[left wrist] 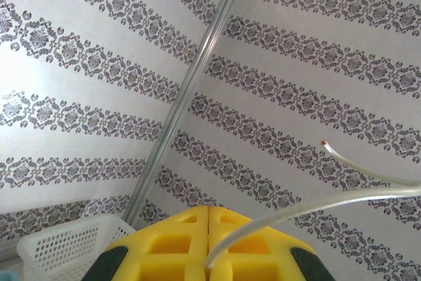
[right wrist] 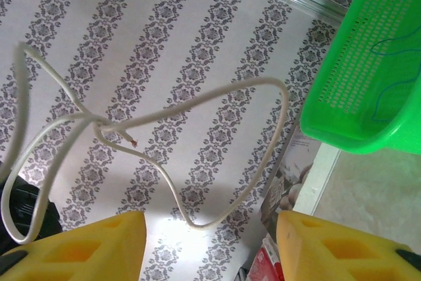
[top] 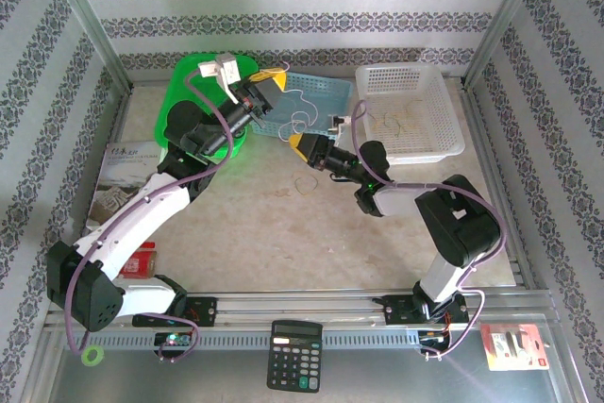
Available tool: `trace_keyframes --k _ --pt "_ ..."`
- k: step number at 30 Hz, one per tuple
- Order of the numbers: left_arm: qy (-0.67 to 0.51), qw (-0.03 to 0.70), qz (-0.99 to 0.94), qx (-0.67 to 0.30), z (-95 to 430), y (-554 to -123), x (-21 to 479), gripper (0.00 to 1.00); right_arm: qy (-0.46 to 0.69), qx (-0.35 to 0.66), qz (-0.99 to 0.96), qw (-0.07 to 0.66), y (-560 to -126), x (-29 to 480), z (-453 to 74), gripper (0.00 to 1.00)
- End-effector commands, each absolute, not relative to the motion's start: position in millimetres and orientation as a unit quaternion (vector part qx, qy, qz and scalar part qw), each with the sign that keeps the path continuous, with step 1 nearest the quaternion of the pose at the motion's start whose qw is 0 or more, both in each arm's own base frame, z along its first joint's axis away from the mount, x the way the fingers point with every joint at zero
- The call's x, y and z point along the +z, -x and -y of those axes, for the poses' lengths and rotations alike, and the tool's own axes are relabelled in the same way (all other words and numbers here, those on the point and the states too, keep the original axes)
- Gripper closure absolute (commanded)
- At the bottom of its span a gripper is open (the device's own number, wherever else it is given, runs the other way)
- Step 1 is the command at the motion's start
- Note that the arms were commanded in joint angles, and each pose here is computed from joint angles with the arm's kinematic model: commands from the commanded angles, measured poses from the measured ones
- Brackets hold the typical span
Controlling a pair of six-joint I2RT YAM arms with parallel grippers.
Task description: Untangle the cables
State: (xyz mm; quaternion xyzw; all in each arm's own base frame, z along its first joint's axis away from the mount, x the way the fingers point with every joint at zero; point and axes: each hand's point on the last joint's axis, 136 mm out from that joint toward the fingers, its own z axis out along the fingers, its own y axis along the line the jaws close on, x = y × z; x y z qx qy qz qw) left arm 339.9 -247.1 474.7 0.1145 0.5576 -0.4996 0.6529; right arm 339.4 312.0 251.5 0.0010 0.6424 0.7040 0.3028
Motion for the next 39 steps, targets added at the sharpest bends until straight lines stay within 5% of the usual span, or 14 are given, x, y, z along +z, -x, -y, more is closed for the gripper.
trace_keyframes --k 1,8,13,25,30,39 --pt "-0.121 0.661 -0.532 -0.514 251 -331 485 1.0 0.022 0.726 -0.613 0.312 -336 273 -319 0.5" --pt "-0.118 0.661 -0.533 -0.515 252 -330 481 1.0 0.017 0.734 -0.603 0.311 -345 279 -324 0.72" --pt "-0.115 0.664 -0.534 -0.512 250 -329 480 1.0 0.009 0.734 -0.604 0.31 -354 277 -325 1.0" --pt "-0.116 0.677 -0.526 -0.502 245 -325 499 1.0 -0.032 0.7 -0.64 0.316 -360 232 -290 1.0" --pt "-0.116 0.675 -0.522 -0.509 246 -323 502 1.0 -0.019 0.703 -0.638 0.313 -358 236 -293 0.64" --pt "-0.116 0.672 -0.524 -0.511 246 -323 499 1.0 -0.008 0.709 -0.636 0.303 -360 238 -302 0.52"
